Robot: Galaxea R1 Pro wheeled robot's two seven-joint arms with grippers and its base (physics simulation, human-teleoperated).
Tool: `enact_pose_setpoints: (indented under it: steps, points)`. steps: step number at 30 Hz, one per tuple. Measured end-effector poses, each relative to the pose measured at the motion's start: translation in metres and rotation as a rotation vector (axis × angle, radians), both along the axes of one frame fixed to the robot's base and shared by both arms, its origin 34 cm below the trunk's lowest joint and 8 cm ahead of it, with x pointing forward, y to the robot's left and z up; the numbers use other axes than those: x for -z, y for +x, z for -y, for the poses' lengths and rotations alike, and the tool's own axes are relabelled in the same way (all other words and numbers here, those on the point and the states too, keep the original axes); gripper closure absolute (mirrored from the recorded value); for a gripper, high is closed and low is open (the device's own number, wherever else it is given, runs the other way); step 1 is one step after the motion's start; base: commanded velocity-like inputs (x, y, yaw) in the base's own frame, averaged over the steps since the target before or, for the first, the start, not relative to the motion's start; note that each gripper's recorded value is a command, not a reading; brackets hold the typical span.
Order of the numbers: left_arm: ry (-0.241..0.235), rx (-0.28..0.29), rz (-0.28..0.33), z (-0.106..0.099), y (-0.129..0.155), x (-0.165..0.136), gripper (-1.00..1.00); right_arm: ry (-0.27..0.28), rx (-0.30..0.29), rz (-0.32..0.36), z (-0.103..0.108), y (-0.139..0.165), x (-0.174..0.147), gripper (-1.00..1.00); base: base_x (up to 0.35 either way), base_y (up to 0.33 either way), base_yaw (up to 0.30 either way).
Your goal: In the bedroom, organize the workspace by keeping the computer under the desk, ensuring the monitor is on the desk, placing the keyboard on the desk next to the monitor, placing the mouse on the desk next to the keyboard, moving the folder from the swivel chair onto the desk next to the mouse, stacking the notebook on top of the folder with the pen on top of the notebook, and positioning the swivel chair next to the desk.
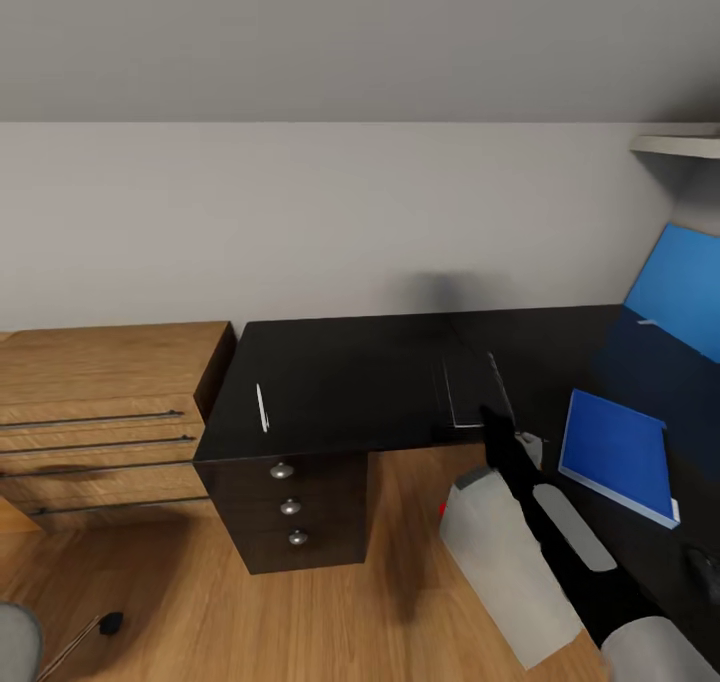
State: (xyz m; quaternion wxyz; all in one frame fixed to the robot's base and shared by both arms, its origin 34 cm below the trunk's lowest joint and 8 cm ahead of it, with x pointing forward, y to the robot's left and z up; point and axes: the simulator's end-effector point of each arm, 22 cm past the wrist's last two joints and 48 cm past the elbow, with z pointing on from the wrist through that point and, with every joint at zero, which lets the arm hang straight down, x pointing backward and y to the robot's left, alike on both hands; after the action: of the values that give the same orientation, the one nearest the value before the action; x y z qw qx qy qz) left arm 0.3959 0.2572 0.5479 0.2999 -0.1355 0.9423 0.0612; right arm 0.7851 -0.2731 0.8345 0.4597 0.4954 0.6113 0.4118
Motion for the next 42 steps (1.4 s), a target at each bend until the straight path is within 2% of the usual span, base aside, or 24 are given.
enact_pose_setpoints:
  steps: [2, 6, 10, 17, 34, 42]
  points:
    - [0.0, 0.0, 0.0, 0.0, 0.0, 0.0, -1.0, 0.028, 0.031, 0.0, 0.013, -0.006, -0.003, 1.0, 0.0, 0.0, -0.066]
    - [0.0, 0.0, 0.001, 0.0, 0.0, 0.0, -1.0, 0.079, 0.141, 0.01, 0.061, -0.011, -0.012, 1.0, 0.0, 0.0, -0.205]
    - [0.0, 0.001, 0.001, 0.0, 0.0, 0.0, -1.0, 0.095, 0.194, 0.0, 0.084, -0.013, -0.012, 1.0, 0.0, 0.0, -0.255]
    - [0.0, 0.001, 0.002, 0.0, 0.001, 0.0, -1.0, 0.103, 0.224, -0.004, 0.097, -0.015, -0.011, 1.0, 0.0, 0.0, -0.264]
    - [0.0, 0.002, 0.003, 0.001, 0.001, -0.001, -1.0, 0.105, 0.229, -0.004, 0.098, -0.015, -0.011, 1.0, 0.0, 0.0, -0.263]
    - [0.0, 0.002, 0.003, 0.001, 0.001, -0.001, -1.0, 0.105, 0.224, -0.001, 0.097, -0.015, -0.011, 1.0, 0.0, 0.0, -0.063]
